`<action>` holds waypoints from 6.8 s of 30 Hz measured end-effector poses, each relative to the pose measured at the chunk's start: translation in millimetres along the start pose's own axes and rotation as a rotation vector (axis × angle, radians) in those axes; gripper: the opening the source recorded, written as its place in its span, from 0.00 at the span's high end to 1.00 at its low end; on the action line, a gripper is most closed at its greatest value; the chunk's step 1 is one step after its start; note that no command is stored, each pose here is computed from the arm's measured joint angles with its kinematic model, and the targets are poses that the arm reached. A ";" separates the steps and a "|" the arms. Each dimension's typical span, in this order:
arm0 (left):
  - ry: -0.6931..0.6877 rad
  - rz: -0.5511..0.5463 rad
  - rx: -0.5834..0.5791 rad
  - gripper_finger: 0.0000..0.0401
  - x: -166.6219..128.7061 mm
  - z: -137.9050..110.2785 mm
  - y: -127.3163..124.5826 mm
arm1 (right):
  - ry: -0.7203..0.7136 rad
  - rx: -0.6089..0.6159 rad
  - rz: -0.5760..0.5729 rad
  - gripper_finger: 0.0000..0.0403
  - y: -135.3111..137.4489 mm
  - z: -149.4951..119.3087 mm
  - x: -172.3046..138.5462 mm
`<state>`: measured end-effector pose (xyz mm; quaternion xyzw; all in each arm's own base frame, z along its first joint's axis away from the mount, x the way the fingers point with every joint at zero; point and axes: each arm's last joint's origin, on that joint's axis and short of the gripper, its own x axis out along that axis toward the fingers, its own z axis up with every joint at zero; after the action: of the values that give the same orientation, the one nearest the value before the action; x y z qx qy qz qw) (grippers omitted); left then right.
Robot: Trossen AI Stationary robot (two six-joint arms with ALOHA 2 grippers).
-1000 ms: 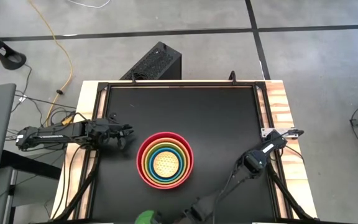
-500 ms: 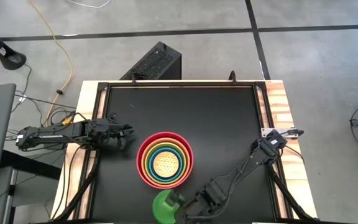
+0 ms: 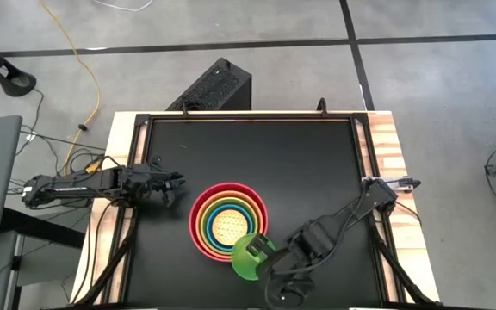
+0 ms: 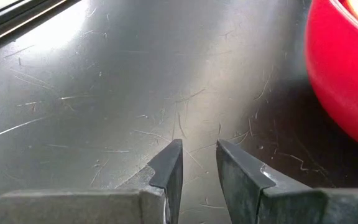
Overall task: Nest bowls inside each other
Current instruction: Stack the transparent green bowl on top of the orange patterned bowl, then return to Home Position
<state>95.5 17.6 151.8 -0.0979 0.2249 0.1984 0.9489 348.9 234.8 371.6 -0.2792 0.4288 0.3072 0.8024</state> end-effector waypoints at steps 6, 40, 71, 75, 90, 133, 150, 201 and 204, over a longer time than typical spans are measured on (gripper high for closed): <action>0.000 0.000 0.000 0.78 0.0 0.1 0.0 | -0.126 0.060 -0.050 1.00 -29.2 -17.1 3.6; 0.000 0.000 0.000 0.78 0.0 0.0 0.0 | -0.307 0.327 -0.265 1.00 -69.5 -114.5 112.9; 0.000 0.000 0.000 0.78 0.0 0.0 0.0 | -0.145 0.409 -0.231 0.57 -94.4 -107.2 108.3; 0.000 0.000 0.000 0.78 0.0 0.0 0.0 | -0.123 0.413 -0.226 0.50 -102.9 -92.2 79.8; 0.000 0.000 0.000 0.78 0.0 0.0 0.0 | 0.145 0.437 -0.122 0.60 -69.9 -119.5 -32.3; 0.000 0.000 0.000 0.78 0.0 0.1 0.0 | -1.147 0.647 -0.481 0.81 73.4 -361.2 3.8; 0.001 0.000 0.000 0.78 0.0 0.0 0.0 | -0.959 0.675 -0.450 0.81 76.2 -369.2 19.9; 0.000 0.000 0.000 0.78 0.0 0.0 0.0 | -0.768 0.696 -0.416 0.81 80.9 -379.6 34.5; 0.000 0.000 0.000 0.78 0.0 0.0 0.0 | -0.768 0.696 -0.416 0.81 80.9 -379.6 34.6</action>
<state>95.5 17.6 151.7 -0.0978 0.2251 0.1985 0.9489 108.8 26.5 146.1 0.0555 0.1178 0.0621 0.9895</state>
